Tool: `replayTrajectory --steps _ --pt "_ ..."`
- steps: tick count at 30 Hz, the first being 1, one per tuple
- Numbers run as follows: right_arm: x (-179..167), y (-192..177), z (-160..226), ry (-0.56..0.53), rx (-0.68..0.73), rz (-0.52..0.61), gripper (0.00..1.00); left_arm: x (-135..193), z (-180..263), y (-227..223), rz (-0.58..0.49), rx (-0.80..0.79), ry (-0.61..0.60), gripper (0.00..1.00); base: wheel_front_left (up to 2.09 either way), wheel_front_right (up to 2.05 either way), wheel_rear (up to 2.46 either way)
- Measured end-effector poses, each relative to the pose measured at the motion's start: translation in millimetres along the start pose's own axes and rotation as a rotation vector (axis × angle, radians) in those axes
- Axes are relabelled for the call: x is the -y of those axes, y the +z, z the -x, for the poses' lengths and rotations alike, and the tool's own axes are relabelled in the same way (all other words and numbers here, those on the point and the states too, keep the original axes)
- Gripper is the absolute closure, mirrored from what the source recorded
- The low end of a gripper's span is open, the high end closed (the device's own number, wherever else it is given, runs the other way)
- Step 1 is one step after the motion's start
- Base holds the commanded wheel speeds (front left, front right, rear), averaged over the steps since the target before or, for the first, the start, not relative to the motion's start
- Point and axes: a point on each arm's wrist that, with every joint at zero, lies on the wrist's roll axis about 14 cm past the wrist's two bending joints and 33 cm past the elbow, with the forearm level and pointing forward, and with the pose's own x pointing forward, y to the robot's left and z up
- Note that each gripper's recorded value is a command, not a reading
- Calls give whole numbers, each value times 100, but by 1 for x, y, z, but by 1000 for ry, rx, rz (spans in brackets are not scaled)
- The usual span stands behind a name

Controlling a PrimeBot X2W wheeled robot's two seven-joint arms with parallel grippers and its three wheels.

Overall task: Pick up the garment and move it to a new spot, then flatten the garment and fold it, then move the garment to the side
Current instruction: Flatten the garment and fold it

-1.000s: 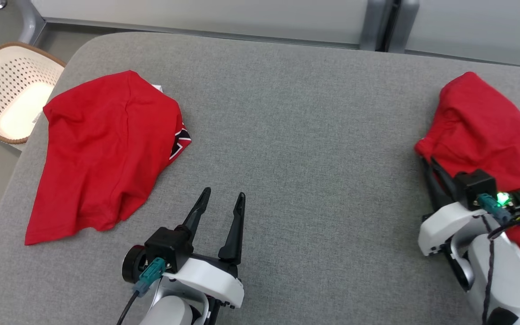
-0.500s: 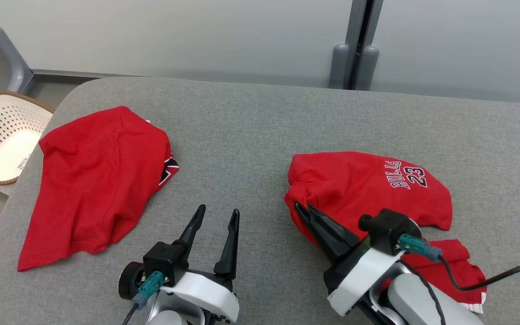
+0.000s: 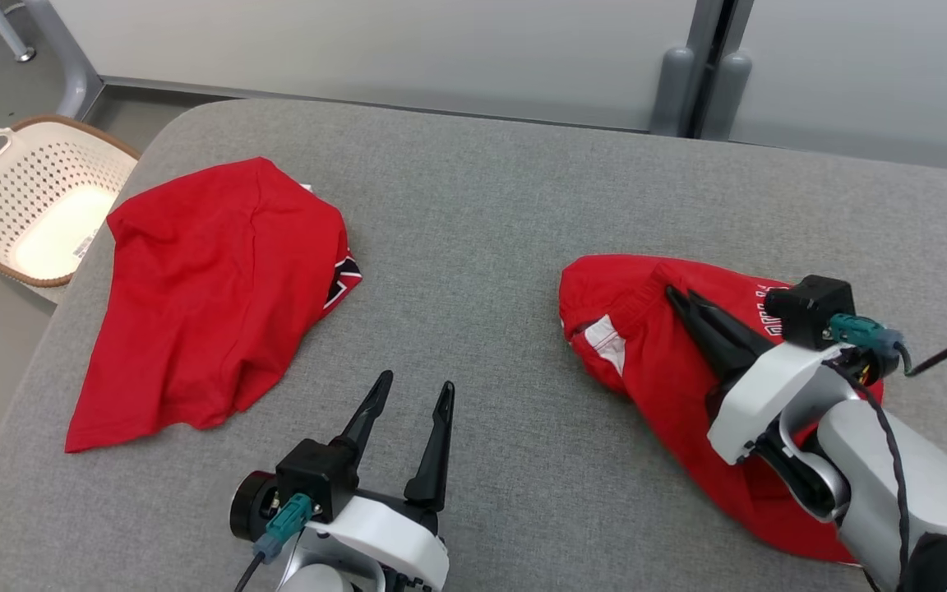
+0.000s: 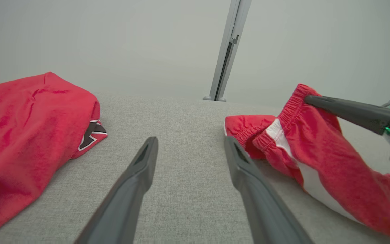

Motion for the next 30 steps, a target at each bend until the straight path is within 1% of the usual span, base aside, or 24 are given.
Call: replayTrajectory --steps 3,4,5,7,8,9,10,14,19,21,24,26,28,30 --pt "9 -10 -8 -7 -43 19 100 -3 -3 0 1 -3 9 0 0 0 0" --pt "11 -13 -10 -7 -57 26 77 -4 -4 0 0 -2 13 0 0 0 0" --pt "13 -17 -12 -7 -71 33 77 -4 -5 0 2 -4 14 0 0 0 0" --pt "21 -24 -13 -22 -101 57 83 -5 -5 -3 6 -13 18 0 0 0 0" --pt "27 -26 -13 -30 -113 91 80 -4 -6 -4 6 -16 16 0 0 0 0" --pt "34 -28 -13 -40 -123 123 33 -3 -7 -5 6 -17 11 0 0 0 0" --pt "40 -29 -13 -57 -126 137 0 -2 -9 -4 5 -16 8 0 0 0 0" --pt "61 -27 -11 -125 -121 177 0 2 -14 -2 3 -12 -5 0 0 0 0" --pt "57 -21 -9 -147 -84 166 0 6 -16 -1 1 -7 -20 0 0 0 0" --pt "63 -14 -4 -175 -57 158 0 9 -17 0 -4 -4 -31 0 0 0 0" --pt "73 2 9 -227 -3 141 0 13 -18 3 -10 8 -43 0 0 0 0" --pt "77 16 20 -255 58 126 0 16 -19 6 -11 17 -54 0 0 0 0" --pt "81 27 37 -291 119 114 0 20 -19 6 -18 22 -68 0 0 0 0" --pt "83 30 58 -333 165 97 0 24 -20 9 -22 31 -81 0 0 0 0"
